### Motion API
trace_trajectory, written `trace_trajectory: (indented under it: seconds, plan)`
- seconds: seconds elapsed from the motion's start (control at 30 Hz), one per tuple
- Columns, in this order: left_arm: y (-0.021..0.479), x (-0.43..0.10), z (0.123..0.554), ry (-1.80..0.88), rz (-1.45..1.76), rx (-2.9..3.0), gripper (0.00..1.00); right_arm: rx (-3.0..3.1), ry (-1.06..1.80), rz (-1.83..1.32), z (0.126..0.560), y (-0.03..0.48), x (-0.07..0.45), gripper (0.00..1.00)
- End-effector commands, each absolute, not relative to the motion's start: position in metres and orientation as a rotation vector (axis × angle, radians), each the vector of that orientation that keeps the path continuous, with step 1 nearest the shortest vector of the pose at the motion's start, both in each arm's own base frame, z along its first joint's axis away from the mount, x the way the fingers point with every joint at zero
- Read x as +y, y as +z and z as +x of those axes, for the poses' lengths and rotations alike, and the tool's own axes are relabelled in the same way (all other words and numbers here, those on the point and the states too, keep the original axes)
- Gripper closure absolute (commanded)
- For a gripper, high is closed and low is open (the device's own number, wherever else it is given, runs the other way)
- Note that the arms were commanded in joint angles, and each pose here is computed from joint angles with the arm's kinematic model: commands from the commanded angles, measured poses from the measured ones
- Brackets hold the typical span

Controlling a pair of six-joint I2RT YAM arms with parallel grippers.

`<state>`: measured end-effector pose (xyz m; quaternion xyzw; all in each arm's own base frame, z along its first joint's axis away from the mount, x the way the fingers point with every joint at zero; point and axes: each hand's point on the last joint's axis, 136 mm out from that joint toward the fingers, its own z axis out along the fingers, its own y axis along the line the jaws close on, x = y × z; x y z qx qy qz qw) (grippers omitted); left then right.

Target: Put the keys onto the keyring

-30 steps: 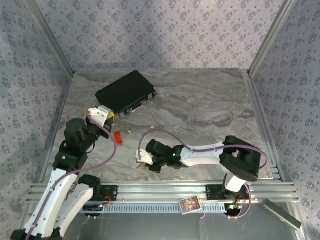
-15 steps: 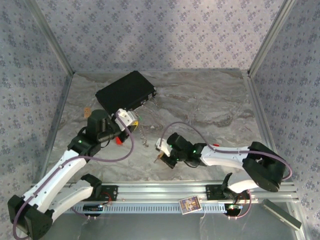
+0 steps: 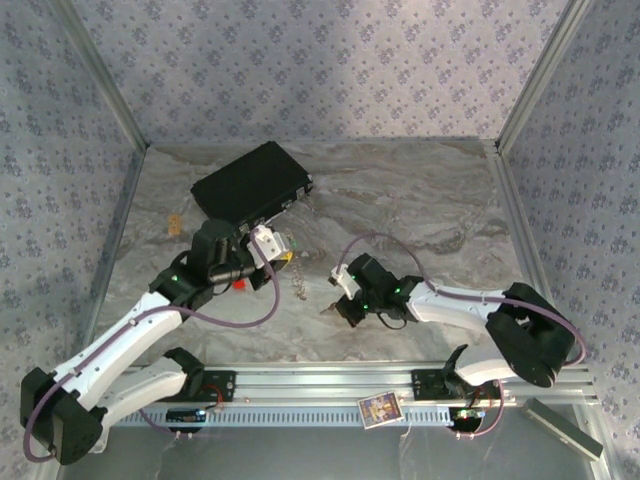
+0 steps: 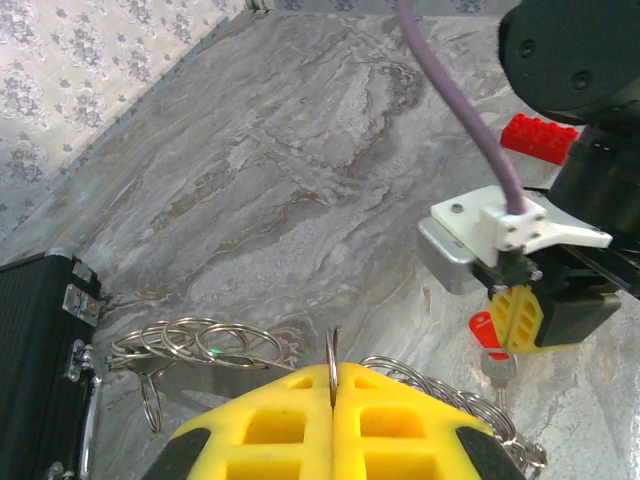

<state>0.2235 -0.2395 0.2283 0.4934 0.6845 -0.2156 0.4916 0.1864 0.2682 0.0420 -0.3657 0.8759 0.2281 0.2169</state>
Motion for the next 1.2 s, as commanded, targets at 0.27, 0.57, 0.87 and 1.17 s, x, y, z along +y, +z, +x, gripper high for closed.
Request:
trace_trajectory:
  seconds: [0.27,0.57,0.87,1.17]
  plan:
    - [0.213,-0.238,0.232,-0.448,1.125,1.703,1.00,2.581,0.647,-0.922,0.180,0.028,0.263,1.00]
    - [0.208,-0.239,0.230,-0.453,1.133,1.703,1.00,2.593,0.629,-0.906,0.180,0.028,0.261,0.87]
    - [0.207,-0.239,0.229,-0.451,1.141,1.702,1.00,2.589,0.628,-0.916,0.181,0.030,0.262,0.89]
    - [0.208,-0.239,0.228,-0.450,1.147,1.695,1.00,2.609,0.608,-0.926,0.178,0.026,0.259,0.88]
